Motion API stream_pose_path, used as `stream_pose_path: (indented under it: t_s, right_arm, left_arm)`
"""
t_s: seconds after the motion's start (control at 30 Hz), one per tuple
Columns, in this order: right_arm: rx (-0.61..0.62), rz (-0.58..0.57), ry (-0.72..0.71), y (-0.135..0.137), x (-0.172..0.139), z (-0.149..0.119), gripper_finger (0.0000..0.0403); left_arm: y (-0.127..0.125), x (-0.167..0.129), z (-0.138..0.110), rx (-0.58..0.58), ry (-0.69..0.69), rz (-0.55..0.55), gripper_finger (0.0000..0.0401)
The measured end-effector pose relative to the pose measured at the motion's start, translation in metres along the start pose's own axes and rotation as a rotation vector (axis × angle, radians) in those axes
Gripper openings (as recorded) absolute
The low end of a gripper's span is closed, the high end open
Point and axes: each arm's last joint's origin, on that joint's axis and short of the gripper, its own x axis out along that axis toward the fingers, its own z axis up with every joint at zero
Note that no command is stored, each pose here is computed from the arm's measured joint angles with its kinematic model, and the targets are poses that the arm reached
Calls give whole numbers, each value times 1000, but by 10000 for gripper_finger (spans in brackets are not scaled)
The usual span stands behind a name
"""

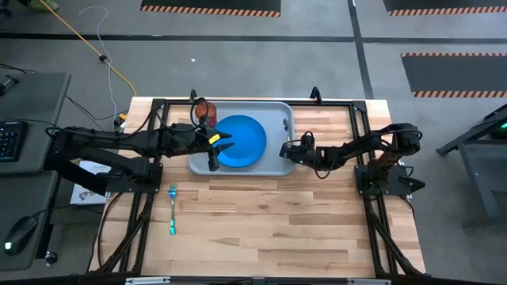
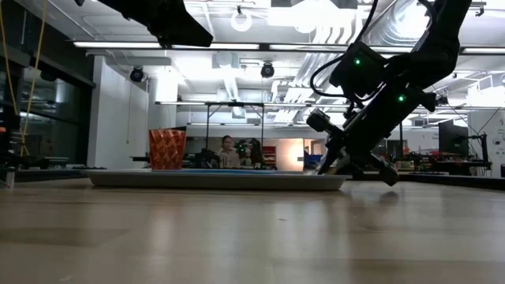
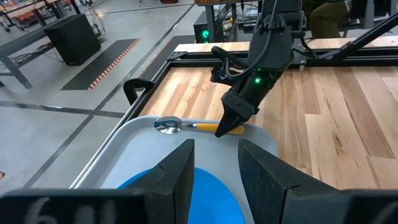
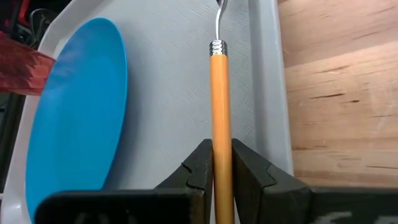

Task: Pick and place plate/cup/fork/spoon on tray
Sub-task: Put the yellow spoon on the gray serving tray to the right of the blue plate

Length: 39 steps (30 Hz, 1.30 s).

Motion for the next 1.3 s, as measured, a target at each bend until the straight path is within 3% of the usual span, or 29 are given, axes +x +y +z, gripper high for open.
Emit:
stream_pose_path:
  t_s: [0.4,0.8,1.0,1.3]
  right_arm:
    - [-23,-2,7,0,0,0,67]
    - [-125,-6,-4,-1,0,0,69]
    - [-149,11,64,5,1,0,69]
    - [-127,-8,60,6,2,1,69]
  left_arm:
    - [0,0,-1,2,8,-1,115]
    - [0,0,-2,6,22,-2,115]
    - [0,0,-3,7,25,-2,115]
    - [0,0,-2,7,25,-2,115]
